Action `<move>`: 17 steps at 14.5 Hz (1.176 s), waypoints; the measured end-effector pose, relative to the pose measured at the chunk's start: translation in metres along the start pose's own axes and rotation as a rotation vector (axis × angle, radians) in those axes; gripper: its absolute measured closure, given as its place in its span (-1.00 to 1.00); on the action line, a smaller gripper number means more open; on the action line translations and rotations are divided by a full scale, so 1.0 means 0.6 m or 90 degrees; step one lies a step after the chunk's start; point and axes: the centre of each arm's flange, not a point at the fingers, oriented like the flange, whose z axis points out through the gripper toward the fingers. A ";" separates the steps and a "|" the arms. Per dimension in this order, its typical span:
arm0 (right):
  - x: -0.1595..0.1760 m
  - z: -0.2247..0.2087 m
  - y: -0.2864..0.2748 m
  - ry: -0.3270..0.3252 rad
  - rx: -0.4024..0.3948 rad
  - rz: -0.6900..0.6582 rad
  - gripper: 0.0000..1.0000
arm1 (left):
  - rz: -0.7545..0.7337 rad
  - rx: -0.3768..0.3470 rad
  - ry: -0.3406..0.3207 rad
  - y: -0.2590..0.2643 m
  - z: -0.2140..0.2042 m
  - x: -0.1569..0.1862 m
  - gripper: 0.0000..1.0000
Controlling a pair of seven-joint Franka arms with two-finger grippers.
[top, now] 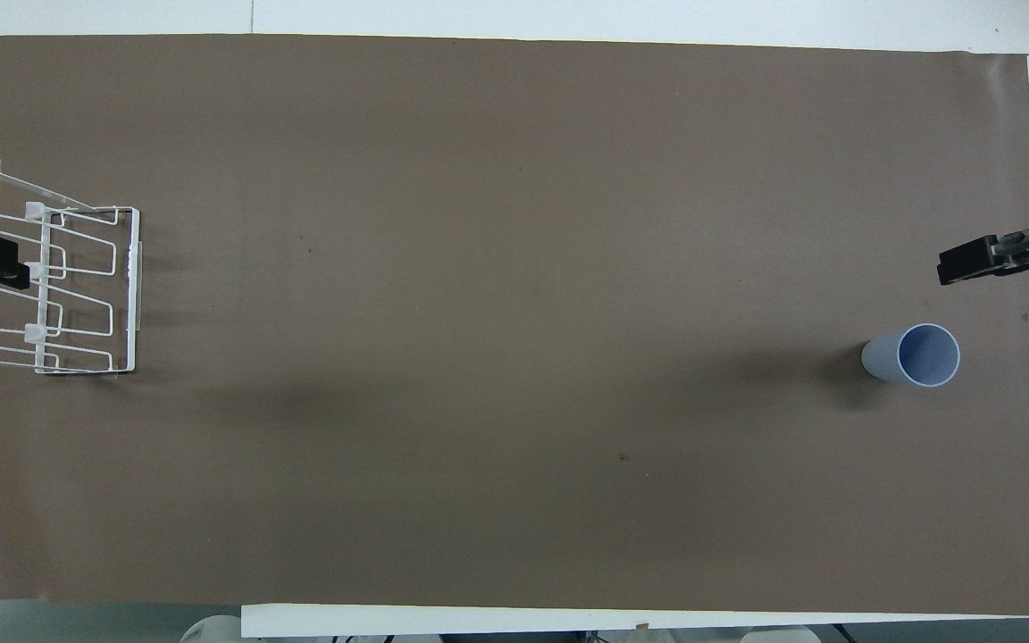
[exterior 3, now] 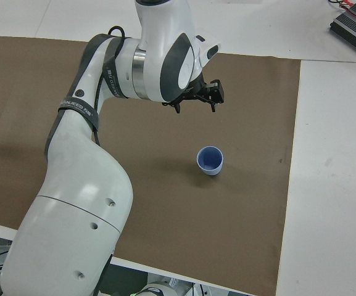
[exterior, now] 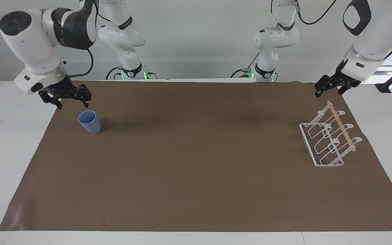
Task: Hang cup on cup holder
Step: 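Lower the right gripper into the light blue cup's rim, then grip the cup rim with the right gripper and tip it sideways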
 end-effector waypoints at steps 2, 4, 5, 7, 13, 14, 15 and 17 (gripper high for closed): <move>-0.010 0.081 0.023 -0.011 0.007 -0.025 -1.00 | 0.000 0.000 0.000 0.000 0.000 0.000 -1.00; -0.023 0.106 0.040 -0.024 0.014 -0.041 -1.00 | 0.000 0.000 0.000 0.000 0.000 0.000 -1.00; -0.032 0.114 0.051 -0.030 0.018 -0.045 -1.00 | 0.000 0.000 0.000 0.000 0.000 0.000 -1.00; -0.053 0.134 0.079 -0.040 0.037 -0.051 -1.00 | 0.000 0.000 -0.001 0.000 0.000 0.000 -1.00; -0.084 0.194 0.081 -0.057 0.069 -0.065 -1.00 | 0.000 0.000 -0.001 0.000 0.000 0.000 -1.00; -0.088 0.201 0.081 -0.061 0.072 -0.072 -1.00 | 0.000 0.000 -0.001 0.000 0.000 0.000 -1.00; -0.093 0.207 0.084 -0.064 0.075 -0.078 -1.00 | 0.000 0.000 -0.001 0.000 0.000 0.000 -1.00; -0.101 0.211 0.095 -0.065 0.078 -0.087 -1.00 | 0.000 0.000 -0.001 0.000 0.000 0.000 -1.00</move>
